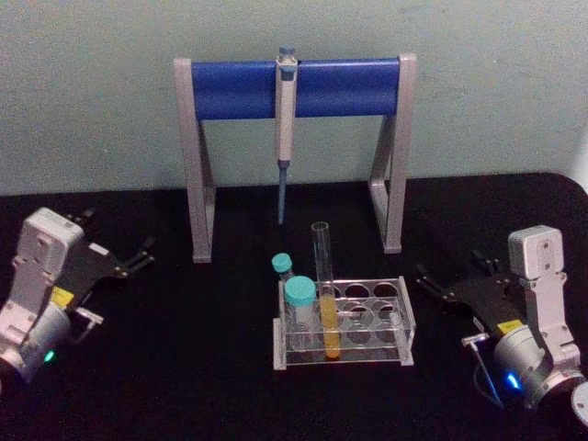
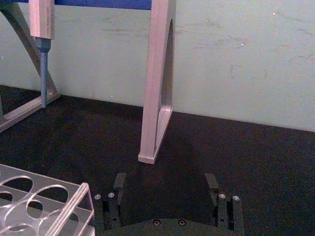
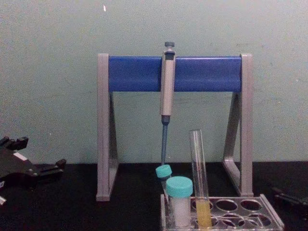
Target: Pick up the test tube from the test tube rack, shake it, then place it back into the test tube rack.
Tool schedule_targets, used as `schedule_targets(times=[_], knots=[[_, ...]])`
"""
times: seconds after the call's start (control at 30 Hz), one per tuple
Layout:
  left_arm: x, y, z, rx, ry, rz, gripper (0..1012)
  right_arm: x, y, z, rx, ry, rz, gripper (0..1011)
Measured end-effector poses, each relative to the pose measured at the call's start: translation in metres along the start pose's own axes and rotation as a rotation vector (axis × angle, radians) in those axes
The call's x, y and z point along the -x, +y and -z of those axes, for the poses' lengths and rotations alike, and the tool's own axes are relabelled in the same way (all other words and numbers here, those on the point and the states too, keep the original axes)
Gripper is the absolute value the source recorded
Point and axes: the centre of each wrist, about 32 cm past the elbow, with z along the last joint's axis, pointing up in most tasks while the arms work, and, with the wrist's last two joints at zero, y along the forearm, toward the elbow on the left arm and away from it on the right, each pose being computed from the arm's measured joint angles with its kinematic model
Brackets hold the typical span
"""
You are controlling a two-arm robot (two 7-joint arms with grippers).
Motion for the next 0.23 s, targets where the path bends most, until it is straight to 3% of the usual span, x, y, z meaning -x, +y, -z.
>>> schedule_targets(times=[0.23], knots=[[0.0000, 0.0000, 0.0000, 0.000, 0.000, 0.000, 1001, 0.0000, 0.0000, 0.0000, 0.000, 0.000, 0.000, 1000]])
